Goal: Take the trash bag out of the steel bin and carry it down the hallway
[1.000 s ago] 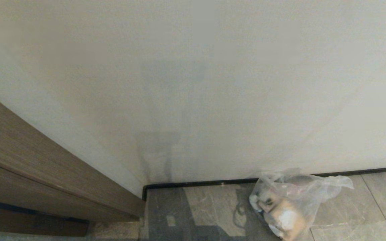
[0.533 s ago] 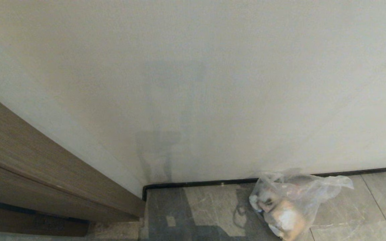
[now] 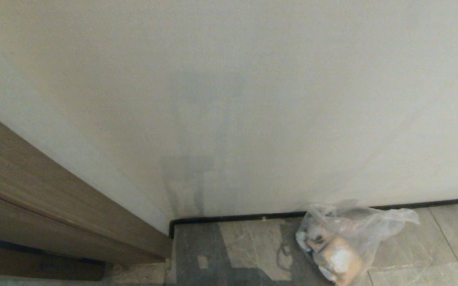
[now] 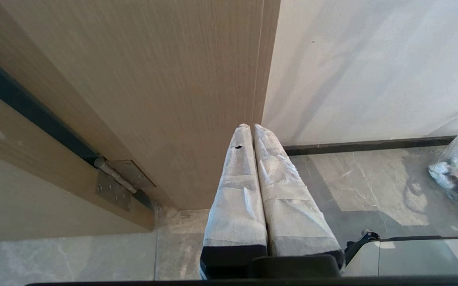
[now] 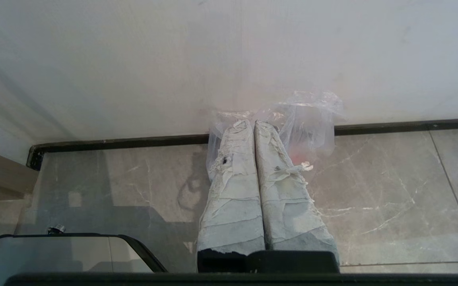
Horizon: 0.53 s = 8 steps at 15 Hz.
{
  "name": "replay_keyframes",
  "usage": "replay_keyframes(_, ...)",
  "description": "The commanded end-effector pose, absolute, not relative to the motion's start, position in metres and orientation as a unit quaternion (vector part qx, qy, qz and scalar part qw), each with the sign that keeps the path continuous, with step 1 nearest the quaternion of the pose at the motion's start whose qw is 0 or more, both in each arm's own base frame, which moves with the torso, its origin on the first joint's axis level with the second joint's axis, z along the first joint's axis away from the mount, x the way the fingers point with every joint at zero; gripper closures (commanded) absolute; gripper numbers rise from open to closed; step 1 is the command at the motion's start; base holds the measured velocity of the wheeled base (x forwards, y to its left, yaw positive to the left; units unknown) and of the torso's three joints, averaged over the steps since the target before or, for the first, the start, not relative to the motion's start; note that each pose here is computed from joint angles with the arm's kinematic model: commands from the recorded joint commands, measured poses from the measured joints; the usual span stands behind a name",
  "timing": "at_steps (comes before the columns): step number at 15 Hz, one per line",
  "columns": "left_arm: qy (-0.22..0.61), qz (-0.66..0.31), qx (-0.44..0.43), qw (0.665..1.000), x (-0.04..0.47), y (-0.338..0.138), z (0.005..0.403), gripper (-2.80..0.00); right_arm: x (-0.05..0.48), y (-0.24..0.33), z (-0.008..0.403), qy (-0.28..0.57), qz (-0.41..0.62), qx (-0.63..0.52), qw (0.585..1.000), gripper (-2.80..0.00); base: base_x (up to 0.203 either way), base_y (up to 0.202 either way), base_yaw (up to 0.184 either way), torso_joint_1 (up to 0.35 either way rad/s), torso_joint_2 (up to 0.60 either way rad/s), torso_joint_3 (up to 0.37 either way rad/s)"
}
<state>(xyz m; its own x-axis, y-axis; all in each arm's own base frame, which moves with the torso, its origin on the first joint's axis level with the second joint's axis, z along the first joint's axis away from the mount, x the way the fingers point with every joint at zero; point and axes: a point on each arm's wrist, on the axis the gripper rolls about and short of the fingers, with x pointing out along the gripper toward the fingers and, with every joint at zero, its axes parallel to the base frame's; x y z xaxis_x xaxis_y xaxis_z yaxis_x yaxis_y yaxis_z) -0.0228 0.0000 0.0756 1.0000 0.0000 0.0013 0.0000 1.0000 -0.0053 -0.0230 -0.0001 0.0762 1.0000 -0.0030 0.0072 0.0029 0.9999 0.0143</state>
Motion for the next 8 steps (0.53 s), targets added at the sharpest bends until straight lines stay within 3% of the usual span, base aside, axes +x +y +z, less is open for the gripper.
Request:
replay_keyframes(1,-0.001,0.000,-0.003,1.000,-0.0228,0.0000,0.0756,0.00,-0.0229,-0.0001,0.0764,-0.003,-0.002,0.008,1.000,0.00,0.000,0.000,0.000,0.000,0.00,0.000)
replay_keyframes(8,-0.001,0.000,-0.003,1.000,-0.0228,0.0000,0.0756,0.00,-0.0229,-0.0001,0.0764,-0.004,-0.002,0.007,1.000,0.00,0.000,0.000,0.000,0.000,0.00,0.000)
